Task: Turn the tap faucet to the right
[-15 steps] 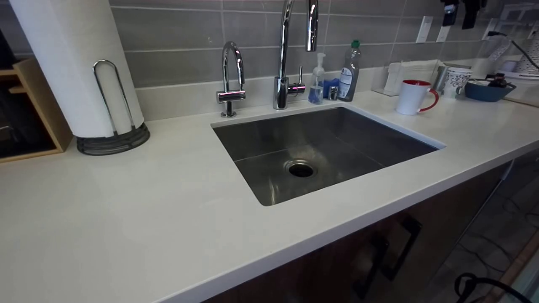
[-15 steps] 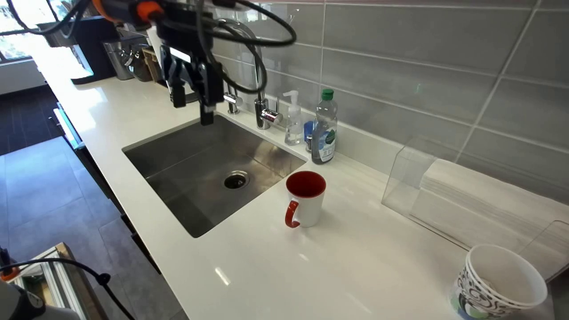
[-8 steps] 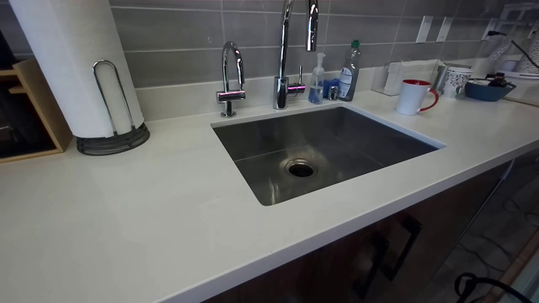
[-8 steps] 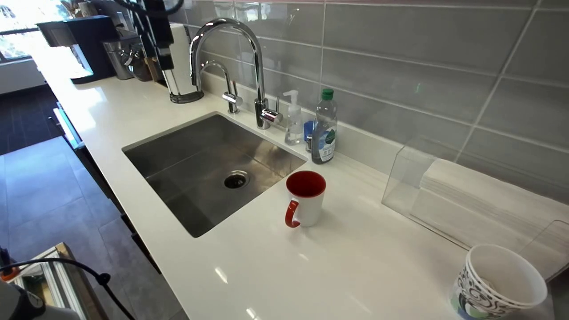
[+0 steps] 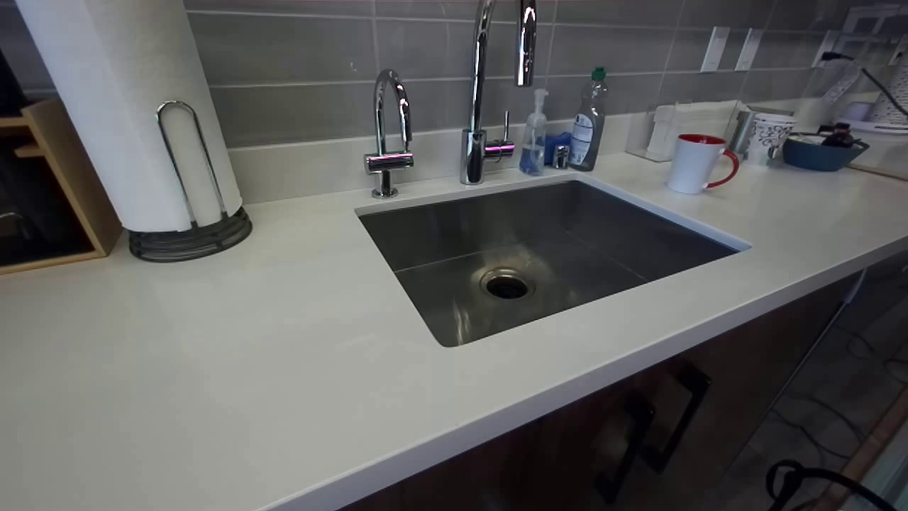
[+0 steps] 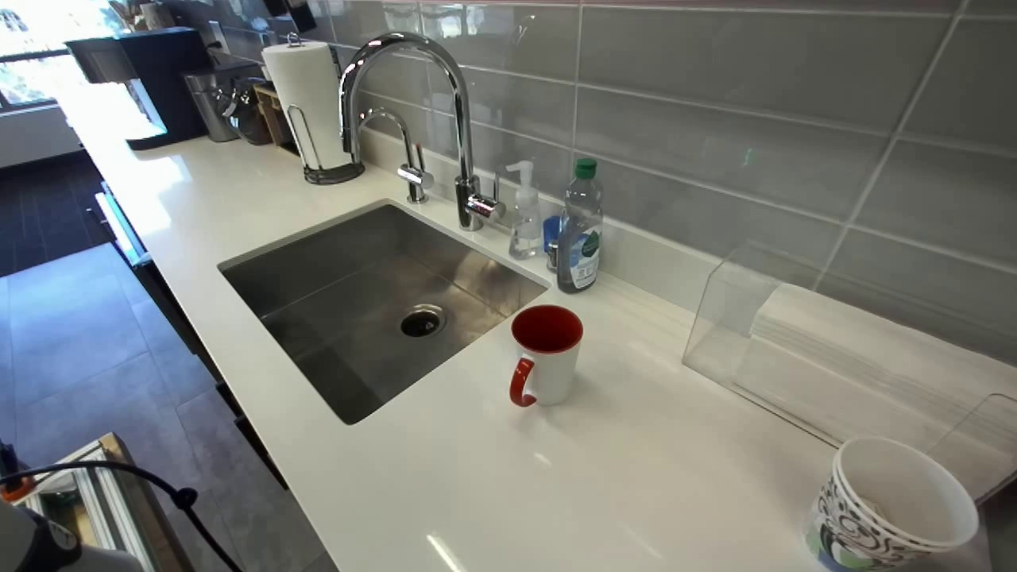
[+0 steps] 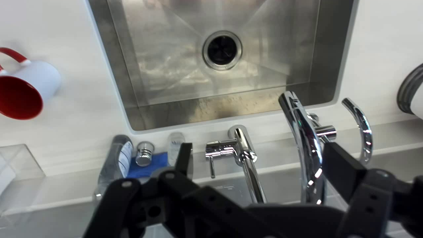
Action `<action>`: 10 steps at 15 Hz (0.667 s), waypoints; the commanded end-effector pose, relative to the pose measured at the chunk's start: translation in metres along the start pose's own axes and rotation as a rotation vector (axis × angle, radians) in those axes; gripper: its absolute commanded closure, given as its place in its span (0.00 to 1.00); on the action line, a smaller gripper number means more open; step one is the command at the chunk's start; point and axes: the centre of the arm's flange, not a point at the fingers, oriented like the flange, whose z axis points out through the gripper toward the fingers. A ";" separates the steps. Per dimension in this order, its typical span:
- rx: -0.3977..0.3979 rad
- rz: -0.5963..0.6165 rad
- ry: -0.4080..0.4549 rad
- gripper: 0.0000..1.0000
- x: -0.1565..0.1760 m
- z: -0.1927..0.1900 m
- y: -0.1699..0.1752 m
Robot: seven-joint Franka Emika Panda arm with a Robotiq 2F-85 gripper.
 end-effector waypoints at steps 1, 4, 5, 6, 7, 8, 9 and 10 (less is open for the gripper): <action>0.017 -0.039 0.065 0.00 0.041 0.008 -0.039; 0.026 -0.040 0.045 0.00 0.025 0.012 -0.031; 0.027 -0.041 0.042 0.00 0.028 0.016 -0.032; 0.028 -0.041 0.042 0.00 0.030 0.016 -0.033; 0.028 -0.041 0.044 0.00 0.031 0.016 -0.033; 0.029 -0.041 0.046 0.00 0.031 0.015 -0.033; 0.029 -0.041 0.047 0.00 0.032 0.014 -0.033; 0.030 -0.041 0.048 0.00 0.032 0.014 -0.033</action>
